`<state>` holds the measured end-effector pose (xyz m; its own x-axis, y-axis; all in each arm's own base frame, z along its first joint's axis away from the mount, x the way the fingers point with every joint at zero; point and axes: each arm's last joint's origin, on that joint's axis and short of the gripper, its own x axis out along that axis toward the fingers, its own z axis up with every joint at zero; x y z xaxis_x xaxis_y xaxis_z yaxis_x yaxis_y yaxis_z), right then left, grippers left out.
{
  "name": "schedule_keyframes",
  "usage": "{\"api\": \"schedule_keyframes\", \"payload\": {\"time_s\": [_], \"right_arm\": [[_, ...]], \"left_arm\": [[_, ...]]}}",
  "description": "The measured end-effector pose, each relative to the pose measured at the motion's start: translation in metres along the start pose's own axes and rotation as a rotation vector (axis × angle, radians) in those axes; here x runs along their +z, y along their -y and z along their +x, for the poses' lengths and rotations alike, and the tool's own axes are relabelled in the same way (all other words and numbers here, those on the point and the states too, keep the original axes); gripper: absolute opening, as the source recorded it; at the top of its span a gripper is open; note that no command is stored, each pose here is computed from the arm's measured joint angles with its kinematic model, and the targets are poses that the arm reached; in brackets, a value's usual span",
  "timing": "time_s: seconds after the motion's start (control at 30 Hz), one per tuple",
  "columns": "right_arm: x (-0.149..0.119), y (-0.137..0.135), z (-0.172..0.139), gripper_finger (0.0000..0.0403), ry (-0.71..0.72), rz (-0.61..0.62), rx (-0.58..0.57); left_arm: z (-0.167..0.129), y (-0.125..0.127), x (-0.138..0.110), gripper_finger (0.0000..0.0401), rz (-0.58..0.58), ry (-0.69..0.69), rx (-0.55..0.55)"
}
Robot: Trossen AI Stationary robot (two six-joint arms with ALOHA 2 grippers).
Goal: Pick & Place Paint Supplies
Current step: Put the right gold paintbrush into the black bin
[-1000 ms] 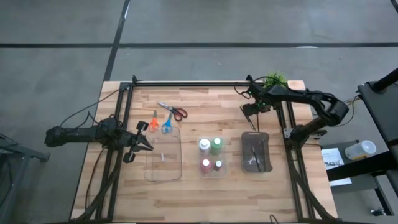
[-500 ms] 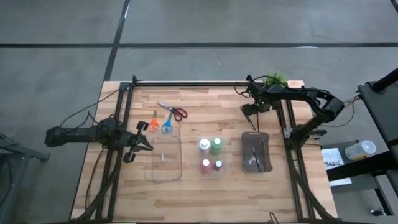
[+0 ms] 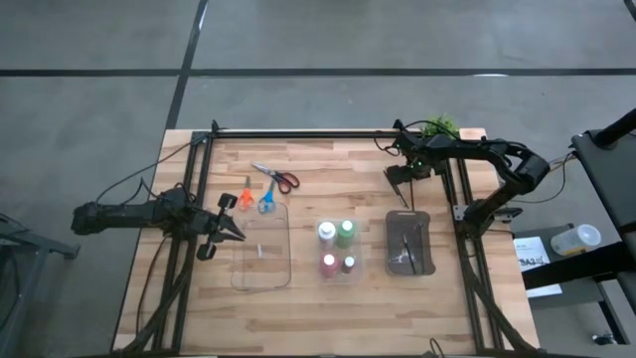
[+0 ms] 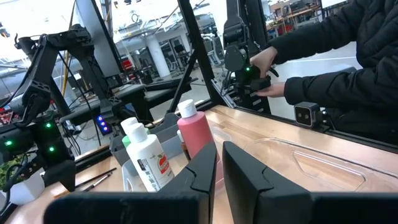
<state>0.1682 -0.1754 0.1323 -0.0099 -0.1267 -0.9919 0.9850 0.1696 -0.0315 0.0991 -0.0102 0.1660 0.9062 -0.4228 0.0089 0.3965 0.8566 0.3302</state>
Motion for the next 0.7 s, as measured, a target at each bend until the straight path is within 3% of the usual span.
{"api": "schedule_keyframes", "payload": {"time_s": [0.2, 0.43, 0.7], "right_arm": [[-0.0001, 0.0001, 0.0003, 0.0099, -0.001, 0.003, -0.001], [0.0000, -0.0006, 0.0007, 0.0020, -0.001, 0.003, 0.007], [0.0000, -0.0004, 0.0008, 0.0014, 0.000, 0.021, 0.004]], "left_arm": [[0.0000, 0.0000, 0.0001, 0.0035, 0.000, 0.000, 0.000], [0.0000, 0.0000, 0.0001, 0.0035, 0.000, 0.000, 0.000], [0.0000, -0.0001, 0.0001, 0.0035, 0.000, 0.000, 0.001]]}}
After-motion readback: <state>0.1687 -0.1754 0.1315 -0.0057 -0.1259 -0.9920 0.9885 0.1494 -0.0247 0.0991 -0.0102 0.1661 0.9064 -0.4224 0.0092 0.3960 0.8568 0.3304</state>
